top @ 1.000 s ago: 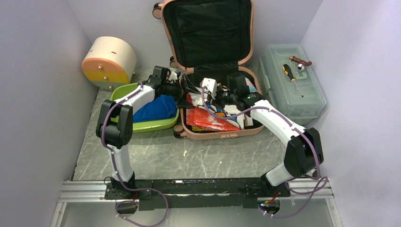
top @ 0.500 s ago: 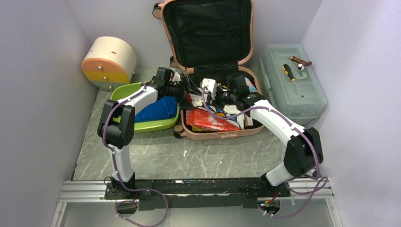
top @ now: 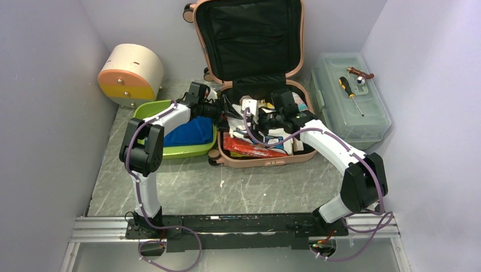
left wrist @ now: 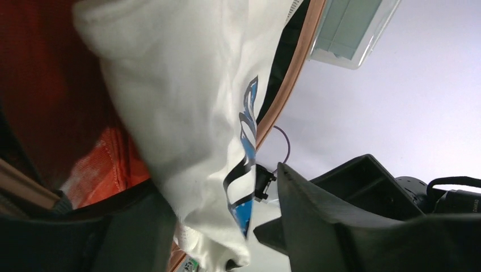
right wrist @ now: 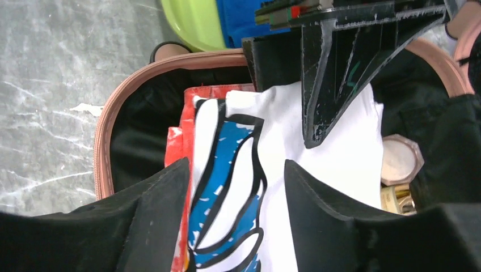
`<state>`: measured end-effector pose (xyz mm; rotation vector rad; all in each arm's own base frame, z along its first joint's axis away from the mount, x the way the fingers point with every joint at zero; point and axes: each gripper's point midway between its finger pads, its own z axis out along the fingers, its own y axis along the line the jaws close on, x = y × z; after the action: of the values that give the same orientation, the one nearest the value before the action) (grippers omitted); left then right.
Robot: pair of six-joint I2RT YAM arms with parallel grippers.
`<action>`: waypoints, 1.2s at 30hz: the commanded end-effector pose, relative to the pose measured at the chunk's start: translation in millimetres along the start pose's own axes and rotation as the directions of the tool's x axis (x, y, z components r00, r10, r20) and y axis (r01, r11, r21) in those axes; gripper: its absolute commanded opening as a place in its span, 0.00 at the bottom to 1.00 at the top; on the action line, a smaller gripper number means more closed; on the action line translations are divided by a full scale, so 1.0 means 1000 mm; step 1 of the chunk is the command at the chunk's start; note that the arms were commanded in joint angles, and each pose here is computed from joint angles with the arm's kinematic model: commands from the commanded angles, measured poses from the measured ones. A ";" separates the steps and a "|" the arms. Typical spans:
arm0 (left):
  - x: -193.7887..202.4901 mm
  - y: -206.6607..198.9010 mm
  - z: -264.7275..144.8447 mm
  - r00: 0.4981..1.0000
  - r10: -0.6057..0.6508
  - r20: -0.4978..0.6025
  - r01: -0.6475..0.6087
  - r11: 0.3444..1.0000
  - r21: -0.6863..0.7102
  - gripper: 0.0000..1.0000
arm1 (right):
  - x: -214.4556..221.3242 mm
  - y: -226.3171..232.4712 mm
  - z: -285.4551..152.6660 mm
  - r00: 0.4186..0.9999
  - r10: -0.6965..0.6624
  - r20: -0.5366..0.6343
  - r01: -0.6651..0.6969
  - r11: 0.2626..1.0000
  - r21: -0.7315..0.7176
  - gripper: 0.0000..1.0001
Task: Open, take out, and arrange the luggage
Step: Pass from the right arm to the left, then place the clothes in the bin.
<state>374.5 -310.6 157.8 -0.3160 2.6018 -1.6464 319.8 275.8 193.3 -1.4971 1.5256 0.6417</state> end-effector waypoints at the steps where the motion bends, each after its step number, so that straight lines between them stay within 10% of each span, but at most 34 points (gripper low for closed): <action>1: 0.009 0.017 0.024 0.998 0.047 -0.043 -0.047 0.999 -0.003 0.60 | -0.024 0.009 -0.009 0.996 -0.055 0.064 0.059 0.997 -0.049 0.73; 3: 0.012 0.020 0.028 0.997 0.056 -0.054 -0.056 0.998 0.004 0.50 | -0.028 0.009 -0.013 0.996 -0.061 0.065 0.064 0.997 -0.047 0.98; 12: 0.014 0.006 0.027 0.988 0.139 -0.067 -0.138 0.990 0.025 0.00 | -0.044 -0.013 -0.049 0.995 -0.050 0.081 0.046 0.998 0.048 1.00; 23: -0.019 -0.034 -0.031 0.921 0.370 0.125 -0.346 0.921 -0.178 0.00 | -0.036 -0.032 -0.087 0.998 -0.001 0.058 -0.013 0.969 0.245 1.00; 36: -0.042 0.025 -0.117 0.939 0.304 0.162 -0.255 0.929 -0.267 0.00 | -0.020 -0.031 -0.082 0.997 0.038 0.063 -0.052 0.968 0.244 1.00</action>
<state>411.4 -205.6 186.4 -0.1574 2.5008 -1.1643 322.0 210.9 250.9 -1.2702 1.5655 0.5057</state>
